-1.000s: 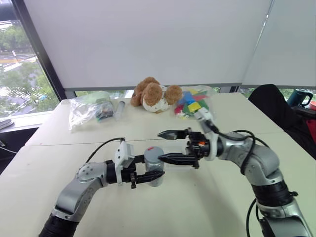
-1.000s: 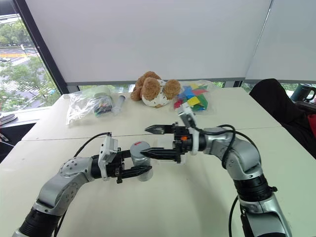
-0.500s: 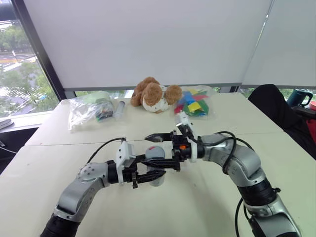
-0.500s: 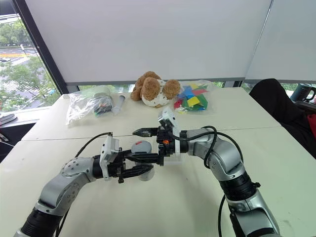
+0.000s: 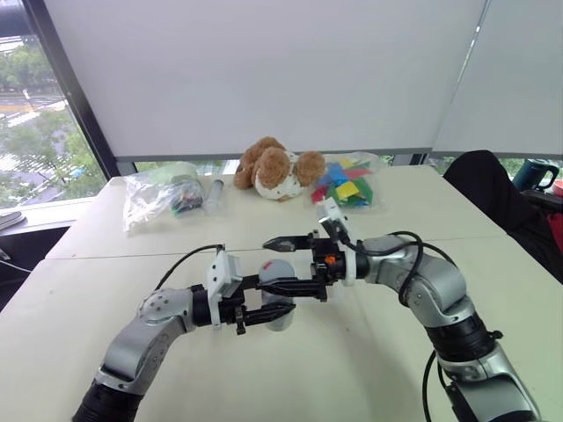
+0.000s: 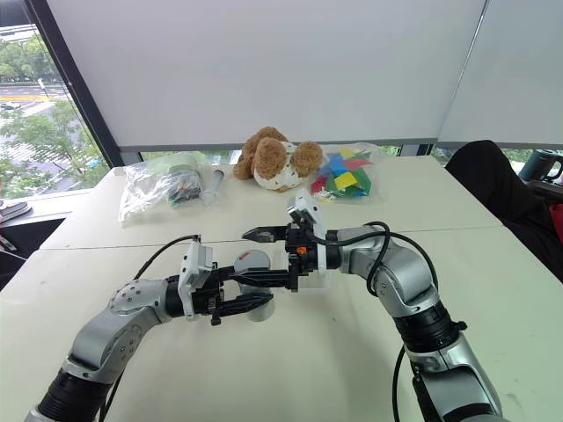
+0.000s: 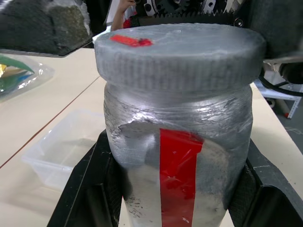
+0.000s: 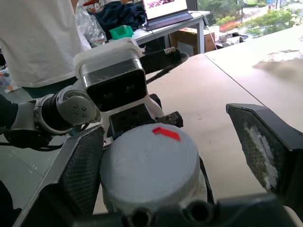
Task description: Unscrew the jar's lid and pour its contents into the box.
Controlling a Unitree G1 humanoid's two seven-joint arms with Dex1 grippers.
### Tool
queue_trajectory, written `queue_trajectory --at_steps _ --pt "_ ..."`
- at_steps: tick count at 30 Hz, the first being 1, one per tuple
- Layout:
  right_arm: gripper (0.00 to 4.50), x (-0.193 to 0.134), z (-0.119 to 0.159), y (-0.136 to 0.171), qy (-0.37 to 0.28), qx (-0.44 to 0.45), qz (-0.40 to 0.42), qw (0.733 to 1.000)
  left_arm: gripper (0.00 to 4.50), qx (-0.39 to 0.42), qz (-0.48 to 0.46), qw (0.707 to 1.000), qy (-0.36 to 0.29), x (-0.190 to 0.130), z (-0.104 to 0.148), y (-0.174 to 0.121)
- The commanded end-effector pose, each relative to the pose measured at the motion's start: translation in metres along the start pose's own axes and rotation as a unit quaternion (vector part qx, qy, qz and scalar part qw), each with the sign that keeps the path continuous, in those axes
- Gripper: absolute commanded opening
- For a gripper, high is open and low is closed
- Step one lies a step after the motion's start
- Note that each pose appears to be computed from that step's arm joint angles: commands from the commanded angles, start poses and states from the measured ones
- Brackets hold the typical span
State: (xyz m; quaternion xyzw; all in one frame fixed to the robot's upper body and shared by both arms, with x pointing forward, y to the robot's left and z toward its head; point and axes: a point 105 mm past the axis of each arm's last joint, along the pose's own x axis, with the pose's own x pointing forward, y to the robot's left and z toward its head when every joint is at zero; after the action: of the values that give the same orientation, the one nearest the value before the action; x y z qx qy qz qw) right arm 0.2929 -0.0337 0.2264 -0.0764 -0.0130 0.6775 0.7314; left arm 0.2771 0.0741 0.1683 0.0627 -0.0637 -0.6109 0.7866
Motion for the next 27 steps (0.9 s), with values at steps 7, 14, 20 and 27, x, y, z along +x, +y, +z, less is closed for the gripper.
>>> queue_trajectory --at_steps 7,14,20,27 --pt "4.45 -0.025 0.013 0.002 -0.039 0.003 0.001 0.999 2.11 0.029 -0.013 0.999 -0.015 0.001 0.014 -0.003" --pt "4.45 -0.027 0.025 0.029 -0.055 0.027 0.091 0.994 2.11 0.027 -0.013 0.999 -0.014 0.001 0.013 -0.004" --pt "4.45 -0.009 0.022 0.017 -0.035 -0.005 0.057 0.998 2.11 0.027 -0.014 0.999 -0.015 0.002 0.013 -0.005" --pt "4.45 0.002 0.011 0.016 -0.016 -0.008 0.056 0.998 2.11 0.024 -0.014 0.999 -0.018 0.003 0.012 -0.007"
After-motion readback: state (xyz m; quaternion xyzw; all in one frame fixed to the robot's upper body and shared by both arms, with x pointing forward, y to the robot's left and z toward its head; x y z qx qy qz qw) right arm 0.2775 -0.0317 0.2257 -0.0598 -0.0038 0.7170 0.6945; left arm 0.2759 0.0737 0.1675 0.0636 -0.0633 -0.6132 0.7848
